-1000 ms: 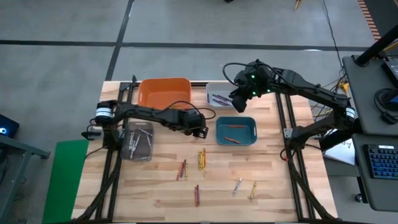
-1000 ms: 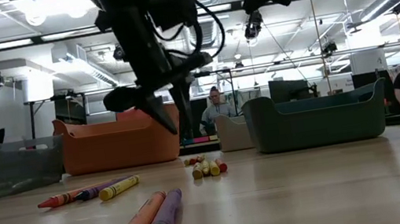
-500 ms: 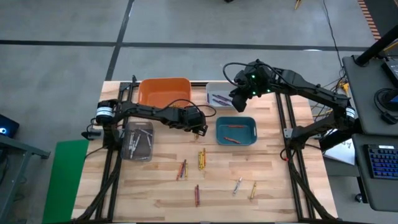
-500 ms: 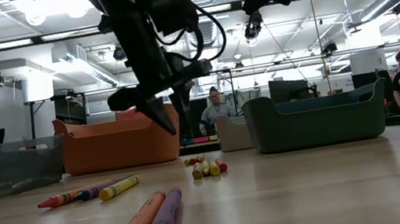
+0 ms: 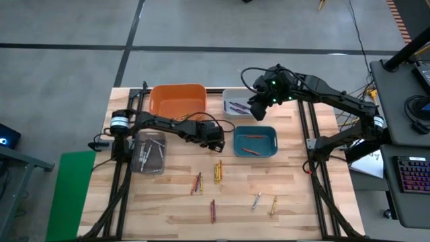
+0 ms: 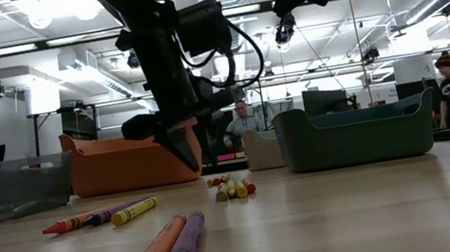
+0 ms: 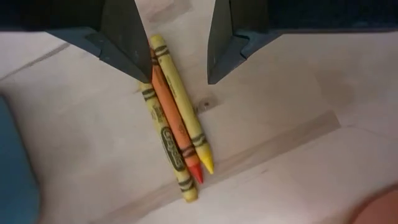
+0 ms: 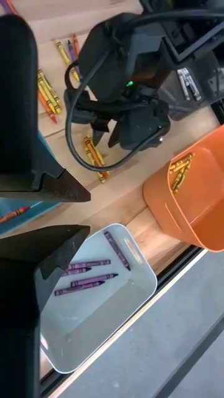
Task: Sort crayons
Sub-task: Put the yellow crayon into the orange bin
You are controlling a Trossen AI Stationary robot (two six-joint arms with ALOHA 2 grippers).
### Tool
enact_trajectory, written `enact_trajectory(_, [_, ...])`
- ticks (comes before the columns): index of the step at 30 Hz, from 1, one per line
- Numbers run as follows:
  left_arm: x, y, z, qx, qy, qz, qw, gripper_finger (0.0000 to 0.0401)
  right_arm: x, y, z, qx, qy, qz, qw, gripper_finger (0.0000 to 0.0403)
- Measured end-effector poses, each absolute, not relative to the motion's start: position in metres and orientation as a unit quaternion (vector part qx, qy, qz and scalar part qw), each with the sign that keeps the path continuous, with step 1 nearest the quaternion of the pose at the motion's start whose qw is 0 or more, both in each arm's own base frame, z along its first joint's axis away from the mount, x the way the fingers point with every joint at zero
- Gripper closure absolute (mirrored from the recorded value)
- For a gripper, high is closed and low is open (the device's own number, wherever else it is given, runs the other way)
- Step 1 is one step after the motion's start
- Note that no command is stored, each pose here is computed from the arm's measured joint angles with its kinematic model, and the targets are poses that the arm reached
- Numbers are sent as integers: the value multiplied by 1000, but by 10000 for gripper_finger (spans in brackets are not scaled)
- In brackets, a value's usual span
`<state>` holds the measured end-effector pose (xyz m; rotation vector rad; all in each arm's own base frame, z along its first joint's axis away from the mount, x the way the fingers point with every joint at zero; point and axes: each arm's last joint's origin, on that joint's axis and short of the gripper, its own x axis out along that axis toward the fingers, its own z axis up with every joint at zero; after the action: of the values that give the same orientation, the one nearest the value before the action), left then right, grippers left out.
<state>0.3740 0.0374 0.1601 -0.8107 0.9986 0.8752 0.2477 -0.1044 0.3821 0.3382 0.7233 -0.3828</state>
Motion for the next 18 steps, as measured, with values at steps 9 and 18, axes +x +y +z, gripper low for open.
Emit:
enact_trajectory(9, [375,39,160,-365,441,404,713,265,248,-104,382,168,349,-187,903,344])
enact_trajectory(18, [378,38,145,-362,453,407,705,265,248,-104,382,173,348,-189,902,344])
